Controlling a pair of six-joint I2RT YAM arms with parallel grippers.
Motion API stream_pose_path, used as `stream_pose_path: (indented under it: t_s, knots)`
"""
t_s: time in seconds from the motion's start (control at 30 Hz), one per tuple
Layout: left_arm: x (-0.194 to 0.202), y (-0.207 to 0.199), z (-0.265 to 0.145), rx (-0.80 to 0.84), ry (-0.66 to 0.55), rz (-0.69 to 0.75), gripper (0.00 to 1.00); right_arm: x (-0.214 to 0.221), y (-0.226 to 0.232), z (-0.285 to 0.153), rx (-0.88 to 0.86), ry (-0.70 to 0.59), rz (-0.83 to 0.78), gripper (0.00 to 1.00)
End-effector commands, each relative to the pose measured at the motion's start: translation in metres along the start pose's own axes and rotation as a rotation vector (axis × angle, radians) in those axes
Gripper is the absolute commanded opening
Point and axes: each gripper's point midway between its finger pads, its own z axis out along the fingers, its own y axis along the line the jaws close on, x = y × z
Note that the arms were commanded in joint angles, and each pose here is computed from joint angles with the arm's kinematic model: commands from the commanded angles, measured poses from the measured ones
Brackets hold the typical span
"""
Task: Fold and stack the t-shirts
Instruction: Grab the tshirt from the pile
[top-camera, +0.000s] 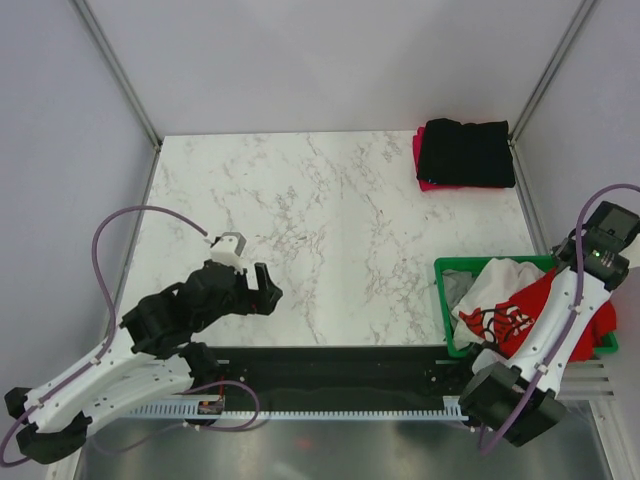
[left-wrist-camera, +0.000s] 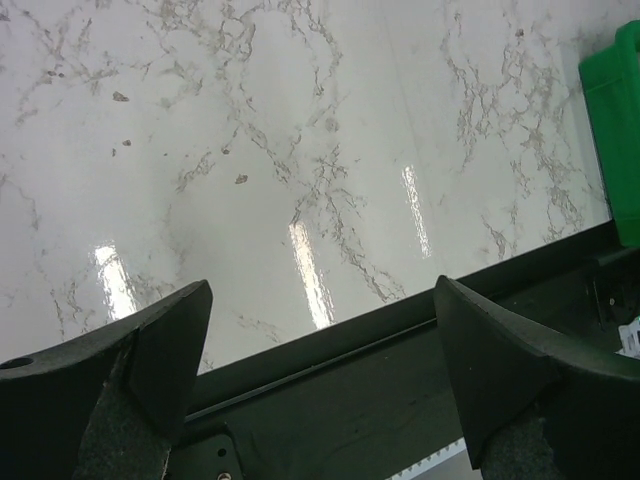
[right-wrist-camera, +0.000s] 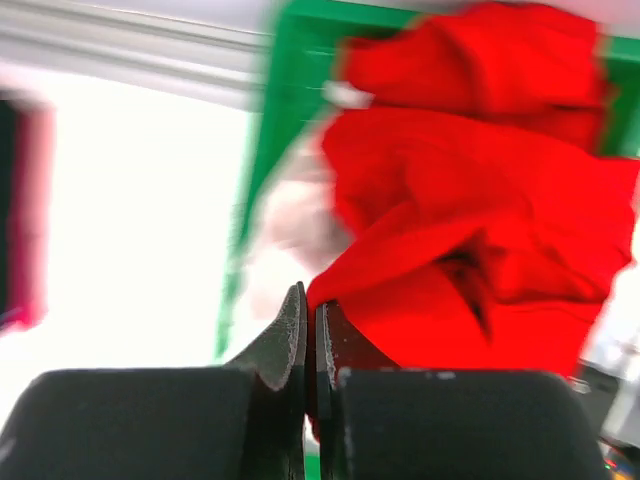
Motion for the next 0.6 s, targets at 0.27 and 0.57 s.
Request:
stream_pose_path:
  t_s: [0.27,0.57]
  knots:
    - [-0.028,0.024,-0.015,-0.088,-0.167,-0.019,0.99,-0.06,0.181,-0.233,-1.113,-0.072,0.043,0.0]
    - [-0.035,0.033,-0.022,-0.103,-0.232,-0.067,0.97,0.104,0.233,-0.598,-2.293,0.498,-0.6,0.0]
